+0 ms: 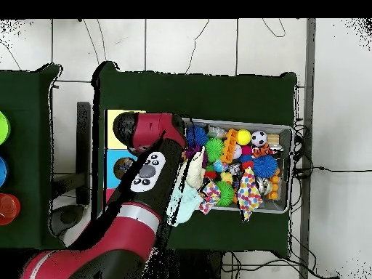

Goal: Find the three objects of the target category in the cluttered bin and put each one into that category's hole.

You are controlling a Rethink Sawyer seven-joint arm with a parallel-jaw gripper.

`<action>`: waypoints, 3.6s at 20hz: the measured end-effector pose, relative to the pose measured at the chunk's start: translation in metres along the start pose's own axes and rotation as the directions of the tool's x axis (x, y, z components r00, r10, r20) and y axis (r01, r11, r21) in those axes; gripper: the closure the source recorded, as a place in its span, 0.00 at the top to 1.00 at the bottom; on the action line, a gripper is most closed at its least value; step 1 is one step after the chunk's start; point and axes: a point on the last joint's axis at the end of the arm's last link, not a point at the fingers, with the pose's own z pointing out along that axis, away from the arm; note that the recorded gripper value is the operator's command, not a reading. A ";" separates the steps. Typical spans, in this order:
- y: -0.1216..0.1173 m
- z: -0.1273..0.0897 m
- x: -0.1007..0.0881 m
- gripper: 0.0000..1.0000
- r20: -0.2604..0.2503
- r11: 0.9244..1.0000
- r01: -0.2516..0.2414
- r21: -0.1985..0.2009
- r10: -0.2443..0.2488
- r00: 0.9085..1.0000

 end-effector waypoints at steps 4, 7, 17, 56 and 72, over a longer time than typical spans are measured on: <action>0.000 0.000 0.000 0.00 -0.004 1.000 -0.003 -0.001 0.003 1.000; 0.001 0.000 -0.001 0.00 -0.006 1.000 -0.005 -0.002 0.005 1.000; -0.016 -0.015 0.009 0.00 -0.066 0.993 0.001 0.115 0.007 0.998; -0.015 -0.066 0.008 1.00 -0.049 0.999 -0.001 0.034 0.002 0.999; -0.008 -0.047 0.007 1.00 -0.024 1.000 0.000 0.010 0.000 1.000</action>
